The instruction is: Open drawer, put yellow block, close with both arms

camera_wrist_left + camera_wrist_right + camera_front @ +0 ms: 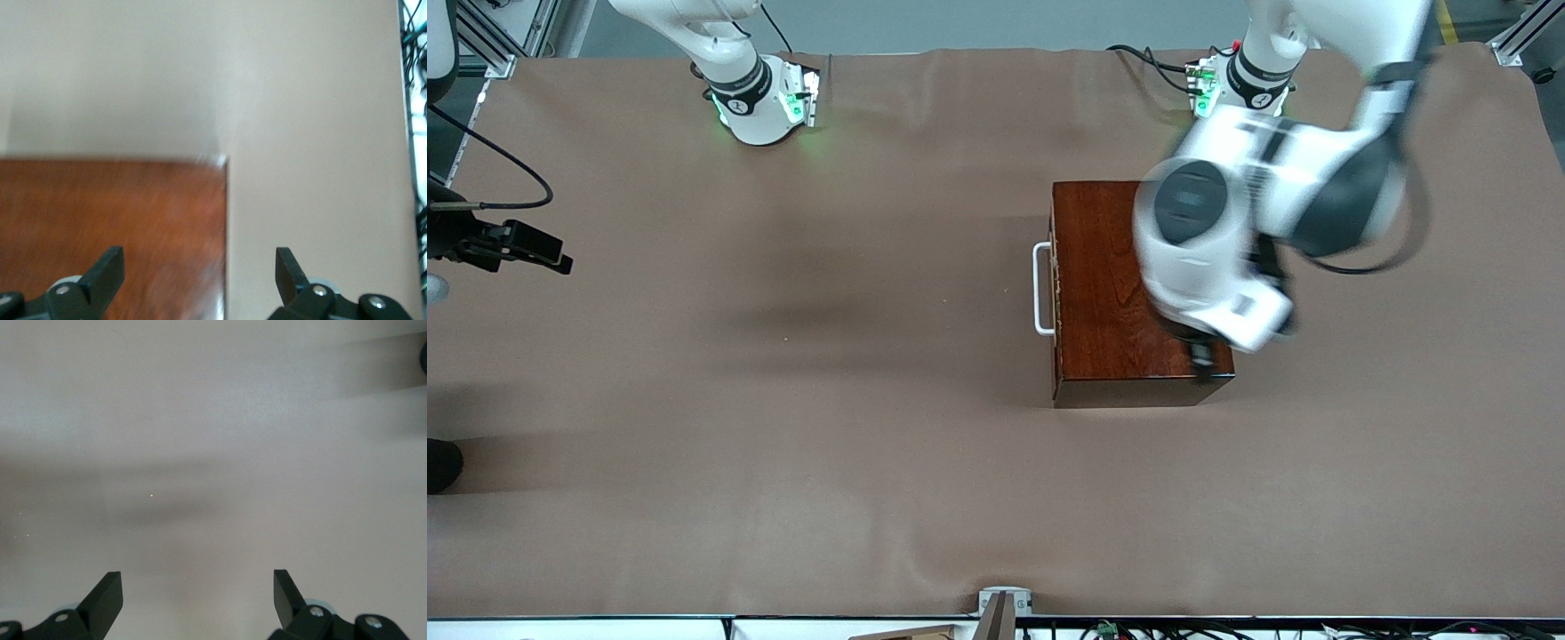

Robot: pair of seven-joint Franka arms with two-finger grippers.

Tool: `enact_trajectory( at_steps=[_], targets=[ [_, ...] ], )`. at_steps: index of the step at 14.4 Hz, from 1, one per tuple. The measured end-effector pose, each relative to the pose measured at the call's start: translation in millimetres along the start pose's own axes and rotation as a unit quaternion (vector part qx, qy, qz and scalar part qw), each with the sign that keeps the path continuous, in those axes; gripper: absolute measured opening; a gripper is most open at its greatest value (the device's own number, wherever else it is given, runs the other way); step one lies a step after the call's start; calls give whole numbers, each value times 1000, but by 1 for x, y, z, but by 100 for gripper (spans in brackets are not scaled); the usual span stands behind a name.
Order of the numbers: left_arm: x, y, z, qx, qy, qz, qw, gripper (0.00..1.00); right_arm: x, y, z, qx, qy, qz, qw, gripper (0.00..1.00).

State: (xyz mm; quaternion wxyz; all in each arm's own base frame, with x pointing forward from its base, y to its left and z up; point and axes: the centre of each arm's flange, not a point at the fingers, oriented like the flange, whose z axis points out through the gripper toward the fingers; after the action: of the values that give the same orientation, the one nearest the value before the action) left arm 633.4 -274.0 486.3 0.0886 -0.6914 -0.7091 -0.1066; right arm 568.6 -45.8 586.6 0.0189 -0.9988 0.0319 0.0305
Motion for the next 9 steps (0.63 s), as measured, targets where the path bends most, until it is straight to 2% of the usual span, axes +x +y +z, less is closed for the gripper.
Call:
enact_trajectory(
  at_steps=[5,7,9],
  targets=[
    [143,37,-1,8,-54,26,998,100,0,1,-2,0,2,1,1000,100],
    [190,35,-12,1,-74,61,995,100,0,2,-2,0,2,1,1000,100],
    [223,23,-27,-11,-98,116,988,100,0,2,-2,0,2,1,1000,100]
  ],
)
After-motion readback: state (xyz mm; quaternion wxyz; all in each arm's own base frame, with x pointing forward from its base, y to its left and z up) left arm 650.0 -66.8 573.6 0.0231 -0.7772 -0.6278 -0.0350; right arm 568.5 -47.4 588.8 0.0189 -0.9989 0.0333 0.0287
